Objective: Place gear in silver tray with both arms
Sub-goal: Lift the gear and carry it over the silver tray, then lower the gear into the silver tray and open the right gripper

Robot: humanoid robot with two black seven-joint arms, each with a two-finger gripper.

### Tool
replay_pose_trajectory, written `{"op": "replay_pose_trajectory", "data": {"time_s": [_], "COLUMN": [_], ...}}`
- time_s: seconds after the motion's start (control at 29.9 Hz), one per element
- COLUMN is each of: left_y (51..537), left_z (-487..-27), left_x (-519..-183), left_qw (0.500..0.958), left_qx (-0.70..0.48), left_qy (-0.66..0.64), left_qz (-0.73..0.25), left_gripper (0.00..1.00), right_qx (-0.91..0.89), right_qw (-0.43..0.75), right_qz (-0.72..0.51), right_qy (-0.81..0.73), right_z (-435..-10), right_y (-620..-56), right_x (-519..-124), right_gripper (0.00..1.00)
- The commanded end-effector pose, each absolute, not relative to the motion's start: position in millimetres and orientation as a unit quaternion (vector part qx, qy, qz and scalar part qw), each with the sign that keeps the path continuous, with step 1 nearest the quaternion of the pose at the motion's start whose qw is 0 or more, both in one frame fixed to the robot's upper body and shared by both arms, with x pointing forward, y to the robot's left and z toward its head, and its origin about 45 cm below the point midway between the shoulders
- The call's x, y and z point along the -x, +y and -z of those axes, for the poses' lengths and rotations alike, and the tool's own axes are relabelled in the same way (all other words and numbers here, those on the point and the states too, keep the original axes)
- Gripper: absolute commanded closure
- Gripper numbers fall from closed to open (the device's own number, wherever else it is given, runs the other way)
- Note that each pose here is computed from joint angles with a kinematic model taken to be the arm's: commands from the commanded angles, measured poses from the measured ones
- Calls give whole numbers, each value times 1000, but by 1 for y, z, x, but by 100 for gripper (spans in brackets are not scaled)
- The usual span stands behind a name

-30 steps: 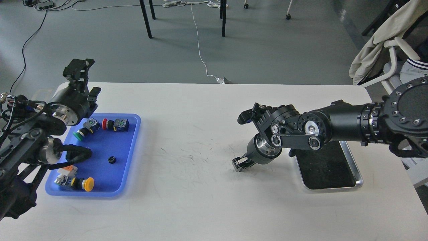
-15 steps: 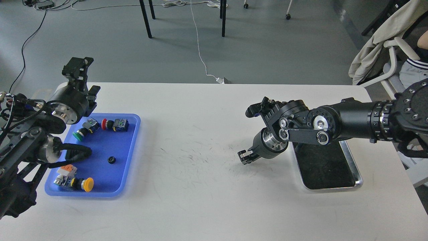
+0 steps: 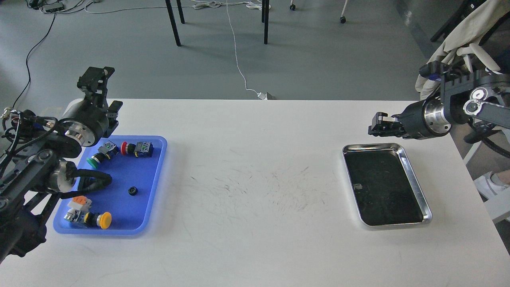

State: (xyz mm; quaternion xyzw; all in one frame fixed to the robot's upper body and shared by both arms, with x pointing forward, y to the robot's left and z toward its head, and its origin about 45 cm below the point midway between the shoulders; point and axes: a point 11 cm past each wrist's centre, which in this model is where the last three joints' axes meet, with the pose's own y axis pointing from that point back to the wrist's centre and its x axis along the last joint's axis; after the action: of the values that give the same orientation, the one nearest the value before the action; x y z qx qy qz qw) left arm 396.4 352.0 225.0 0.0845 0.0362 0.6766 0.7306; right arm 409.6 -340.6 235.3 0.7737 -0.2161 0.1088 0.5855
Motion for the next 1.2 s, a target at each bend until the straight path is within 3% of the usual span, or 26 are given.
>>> {"op": "replay_pose_trajectory", "data": {"time_s": [0.0, 0.33, 0.47, 0.5, 0.57, 0.6, 0.63, 0.67, 0.87, 1.17], "left_y": [350, 351, 350, 350, 351, 351, 351, 352, 357, 368], "left_z": [-223, -224, -224, -224, -224, -224, -224, -224, -226, -245], "left_x": [-396, -396, -396, -396, -396, -396, -396, -396, -396, -403], "left_qw": [732, 733, 733, 733, 732, 732, 732, 732, 730, 728], "left_qx": [-87, -89, -89, -89, -89, -89, -90, -90, -96, -108], "left_qy": [37, 35, 35, 35, 34, 34, 35, 34, 29, 5], "left_qz": [-674, -674, -674, -674, -674, -674, -674, -674, -676, -677], "left_gripper": [2, 2, 2, 2, 2, 2, 2, 2, 2, 2], "right_qx": [-766, -774, -774, -773, -772, -771, -771, -772, -786, -834], "right_qw": [597, 601, 603, 604, 607, 608, 607, 606, 577, 394], "right_qz": [-69, -59, -62, -62, -68, -70, -72, -73, -81, -105], "right_qy": [-228, -192, -182, -181, -178, -177, -178, -179, -206, -372], "right_z": [-200, -155, -150, -149, -150, -151, -153, -154, -175, -291], "right_y": [-365, -330, -323, -324, -324, -324, -322, -322, -315, -317], "right_x": [-396, -393, -393, -393, -393, -394, -395, -396, -410, -465], "right_gripper": [98, 97, 91, 84, 60, 37, 0, 4, 1, 1]}}
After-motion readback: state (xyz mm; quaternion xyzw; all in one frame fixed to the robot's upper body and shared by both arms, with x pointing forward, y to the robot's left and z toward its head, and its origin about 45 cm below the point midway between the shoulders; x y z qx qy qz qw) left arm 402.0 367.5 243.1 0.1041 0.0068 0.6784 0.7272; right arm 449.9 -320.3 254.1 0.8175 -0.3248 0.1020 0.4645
